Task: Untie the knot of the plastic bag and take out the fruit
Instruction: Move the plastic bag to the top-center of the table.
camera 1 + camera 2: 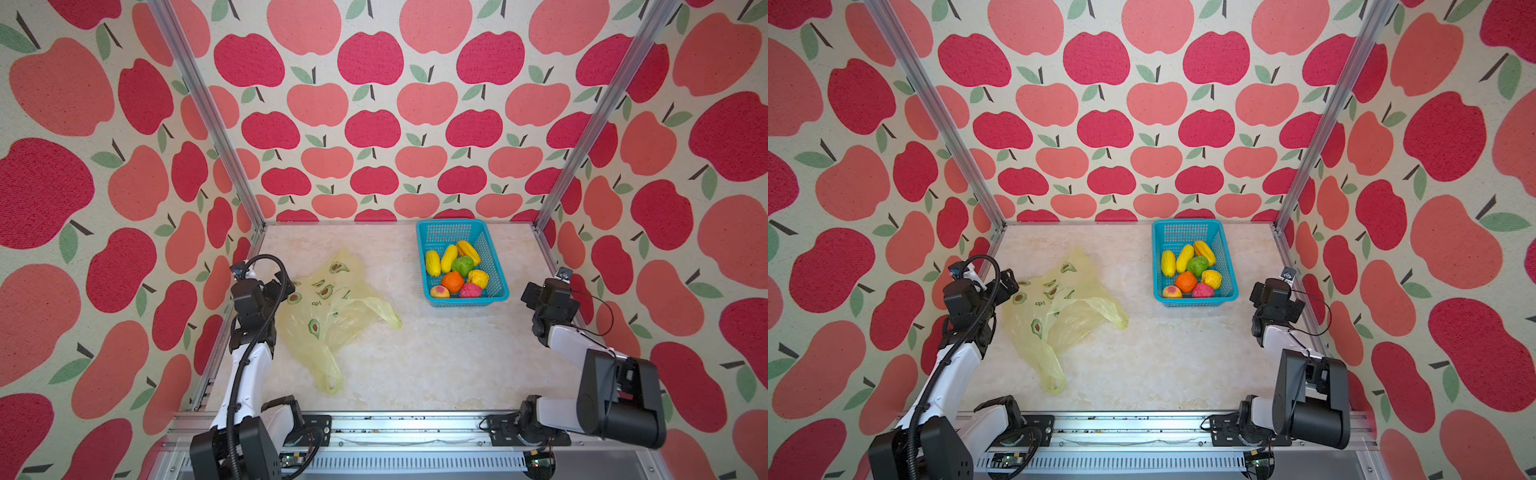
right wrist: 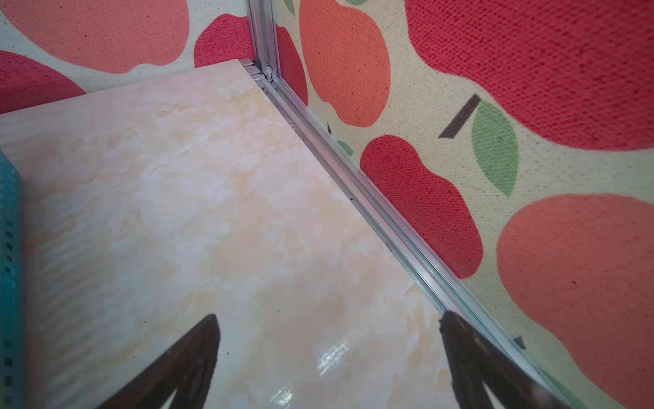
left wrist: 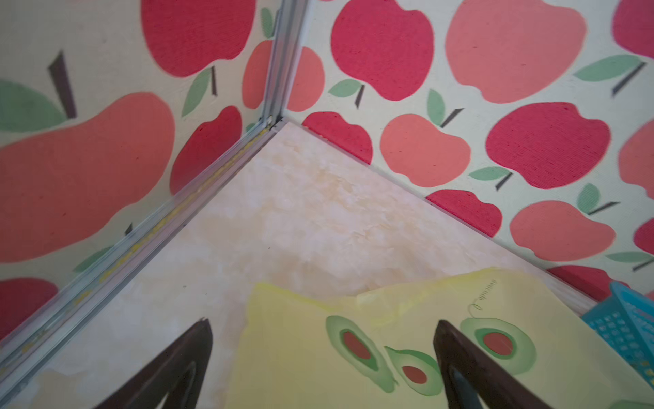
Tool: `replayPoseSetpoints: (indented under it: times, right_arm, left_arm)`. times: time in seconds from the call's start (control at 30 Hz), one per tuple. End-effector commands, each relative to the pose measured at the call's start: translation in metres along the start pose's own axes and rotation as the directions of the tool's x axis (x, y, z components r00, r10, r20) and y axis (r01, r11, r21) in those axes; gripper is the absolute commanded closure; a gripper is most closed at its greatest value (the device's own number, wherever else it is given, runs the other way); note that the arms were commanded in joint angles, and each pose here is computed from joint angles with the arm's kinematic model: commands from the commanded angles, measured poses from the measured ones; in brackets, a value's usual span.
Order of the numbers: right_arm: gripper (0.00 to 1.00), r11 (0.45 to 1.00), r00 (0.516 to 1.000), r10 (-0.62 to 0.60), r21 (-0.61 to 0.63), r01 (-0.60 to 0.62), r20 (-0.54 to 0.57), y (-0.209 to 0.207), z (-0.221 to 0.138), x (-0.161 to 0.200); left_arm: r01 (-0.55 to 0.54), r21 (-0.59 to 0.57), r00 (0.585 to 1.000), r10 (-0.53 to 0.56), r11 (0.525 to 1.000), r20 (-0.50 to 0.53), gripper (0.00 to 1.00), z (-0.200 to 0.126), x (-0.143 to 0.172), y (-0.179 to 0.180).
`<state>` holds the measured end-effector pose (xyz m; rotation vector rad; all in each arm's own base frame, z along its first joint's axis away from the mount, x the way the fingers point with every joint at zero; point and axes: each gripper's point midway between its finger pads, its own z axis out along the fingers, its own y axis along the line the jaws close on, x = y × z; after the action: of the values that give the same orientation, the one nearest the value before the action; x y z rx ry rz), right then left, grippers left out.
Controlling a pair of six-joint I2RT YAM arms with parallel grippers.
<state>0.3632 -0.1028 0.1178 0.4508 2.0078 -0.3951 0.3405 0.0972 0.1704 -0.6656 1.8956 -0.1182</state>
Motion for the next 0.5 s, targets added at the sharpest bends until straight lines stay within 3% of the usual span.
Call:
replayPoseSetpoints:
  times: [0.0,0.17,0.3,0.47]
  right_arm:
    - [0.01,1.000,0.997,-0.002,-0.008,0.003,0.078,0.002,-0.006,-0.020]
    - [0.01,1.000,0.997,-0.011,-0.002,0.012,0.076,0.003,-0.006,-0.020]
    - [0.01,1.000,0.997,-0.016,0.015,0.015,0.071,0.002,-0.005,-0.020]
    - [0.01,1.000,0.997,-0.016,0.004,0.015,0.078,0.004,-0.006,-0.021]
  left_arm:
    - [0.158,-0.046,0.987,-0.159,0.986,-0.010,0.01,0.013,0.011,0.017]
    - [0.272,0.041,0.962,-0.270,0.962,-0.047,0.01,0.017,0.053,0.006]
    - [0.190,0.158,0.975,-0.167,0.969,-0.146,0.01,0.025,0.074,-0.057]
    - [0.130,0.329,0.981,-0.074,0.935,-0.177,0.01,0.035,0.095,-0.141]
